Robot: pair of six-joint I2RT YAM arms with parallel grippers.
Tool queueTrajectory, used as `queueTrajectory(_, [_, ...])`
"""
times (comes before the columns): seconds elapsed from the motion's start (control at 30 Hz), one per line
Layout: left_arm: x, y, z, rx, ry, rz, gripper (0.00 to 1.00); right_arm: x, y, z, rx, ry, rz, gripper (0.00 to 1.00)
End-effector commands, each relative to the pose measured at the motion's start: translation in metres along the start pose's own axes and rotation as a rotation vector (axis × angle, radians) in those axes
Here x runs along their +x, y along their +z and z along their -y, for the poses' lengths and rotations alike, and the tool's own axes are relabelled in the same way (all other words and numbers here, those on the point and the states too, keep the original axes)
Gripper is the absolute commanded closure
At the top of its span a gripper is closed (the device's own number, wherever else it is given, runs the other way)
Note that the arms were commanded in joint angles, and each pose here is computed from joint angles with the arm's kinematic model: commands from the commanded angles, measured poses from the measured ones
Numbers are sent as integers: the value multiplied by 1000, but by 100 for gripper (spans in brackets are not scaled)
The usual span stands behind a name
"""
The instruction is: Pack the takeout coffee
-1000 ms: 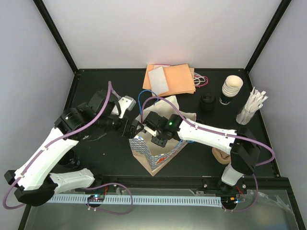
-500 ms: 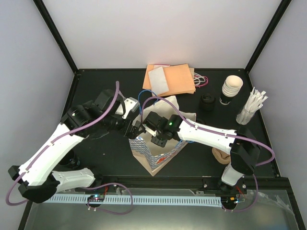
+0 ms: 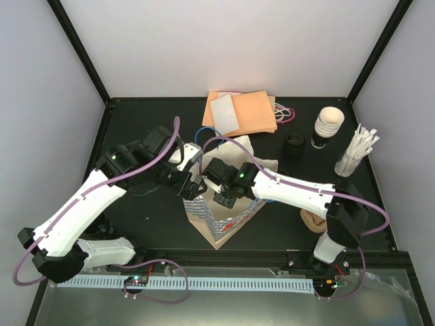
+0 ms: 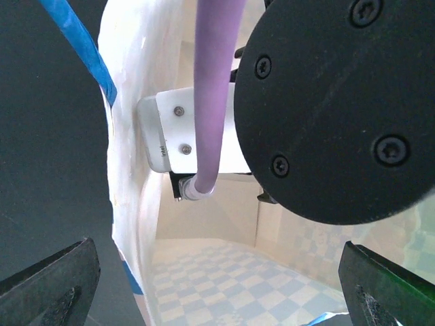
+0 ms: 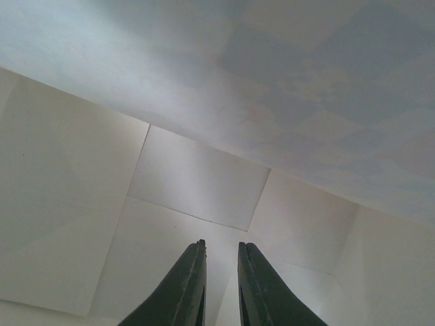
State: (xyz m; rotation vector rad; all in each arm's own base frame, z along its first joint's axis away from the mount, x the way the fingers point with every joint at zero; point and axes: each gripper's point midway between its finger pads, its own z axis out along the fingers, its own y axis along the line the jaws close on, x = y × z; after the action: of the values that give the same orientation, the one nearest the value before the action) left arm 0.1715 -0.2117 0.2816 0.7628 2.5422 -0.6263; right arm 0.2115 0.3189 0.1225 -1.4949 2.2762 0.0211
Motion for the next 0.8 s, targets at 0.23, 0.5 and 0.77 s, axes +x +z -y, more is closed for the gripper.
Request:
queueTrajectory(0.23, [6, -3, 4, 14, 14, -36, 1, -5, -4, 3, 5, 12, 34, 83])
queueTrajectory(0.5, [8, 2, 2, -3, 16, -68, 2, -9, -6, 3, 0, 16, 51, 83])
queueTrajectory(0.77, [-13, -2, -15, -126, -3, -20, 8, -10, -8, 4, 2, 22, 63, 83])
